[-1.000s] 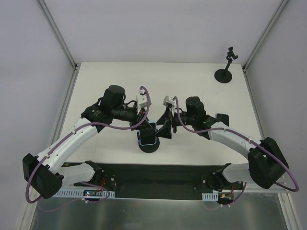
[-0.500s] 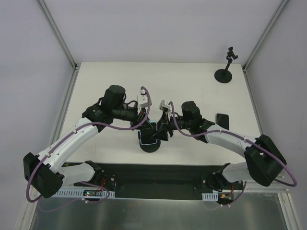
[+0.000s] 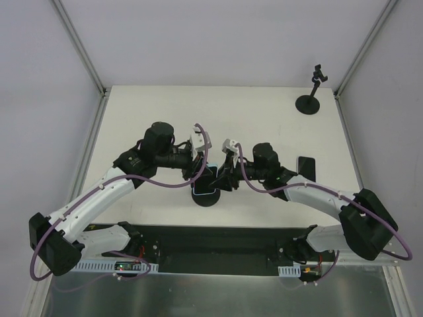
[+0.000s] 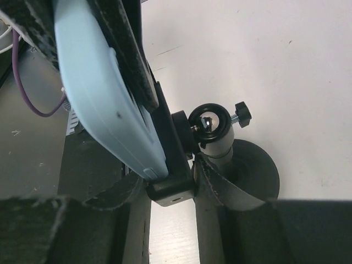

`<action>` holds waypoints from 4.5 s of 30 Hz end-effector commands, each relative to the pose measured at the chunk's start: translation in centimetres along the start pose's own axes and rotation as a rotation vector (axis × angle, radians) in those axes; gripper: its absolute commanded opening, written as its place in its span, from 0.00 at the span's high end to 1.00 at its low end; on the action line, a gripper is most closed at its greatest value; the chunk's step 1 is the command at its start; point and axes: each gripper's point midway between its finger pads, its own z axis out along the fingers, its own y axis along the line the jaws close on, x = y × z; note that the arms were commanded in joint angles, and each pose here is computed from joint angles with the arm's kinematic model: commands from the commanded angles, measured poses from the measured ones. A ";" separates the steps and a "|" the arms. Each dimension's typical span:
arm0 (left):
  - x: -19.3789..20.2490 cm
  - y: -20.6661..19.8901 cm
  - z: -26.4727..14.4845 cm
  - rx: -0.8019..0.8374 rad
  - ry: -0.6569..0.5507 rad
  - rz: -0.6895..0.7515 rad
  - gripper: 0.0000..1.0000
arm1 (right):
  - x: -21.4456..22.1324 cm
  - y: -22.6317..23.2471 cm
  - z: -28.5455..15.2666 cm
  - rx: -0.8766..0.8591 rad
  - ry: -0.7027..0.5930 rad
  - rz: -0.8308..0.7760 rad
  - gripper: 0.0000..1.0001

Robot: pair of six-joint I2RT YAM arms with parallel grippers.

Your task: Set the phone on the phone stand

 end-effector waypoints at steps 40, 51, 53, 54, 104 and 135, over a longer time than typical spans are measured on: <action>-6.2 35.4 -28.8 -1.248 -0.304 -0.005 1.00 | -5.4 -4.9 -8.6 0.362 -0.310 0.074 0.11; -2.6 36.7 -34.9 -0.957 -0.369 -0.175 1.00 | -6.0 -4.0 -8.4 0.308 -0.324 0.060 0.11; -1.4 37.0 -35.0 -0.942 -0.368 -0.196 1.00 | -6.1 -4.0 -8.5 0.311 -0.330 0.053 0.11; -1.0 37.2 -34.9 -0.946 -0.369 -0.213 1.00 | -6.1 -4.0 -8.5 0.313 -0.331 0.053 0.11; -1.3 18.2 -2.6 -0.710 -0.173 -0.506 0.05 | -1.8 -12.4 -18.2 1.066 -0.464 0.110 0.13; -2.2 6.6 4.0 -0.260 -0.107 -0.564 0.03 | -14.8 -37.6 -37.1 1.328 -0.972 0.762 0.08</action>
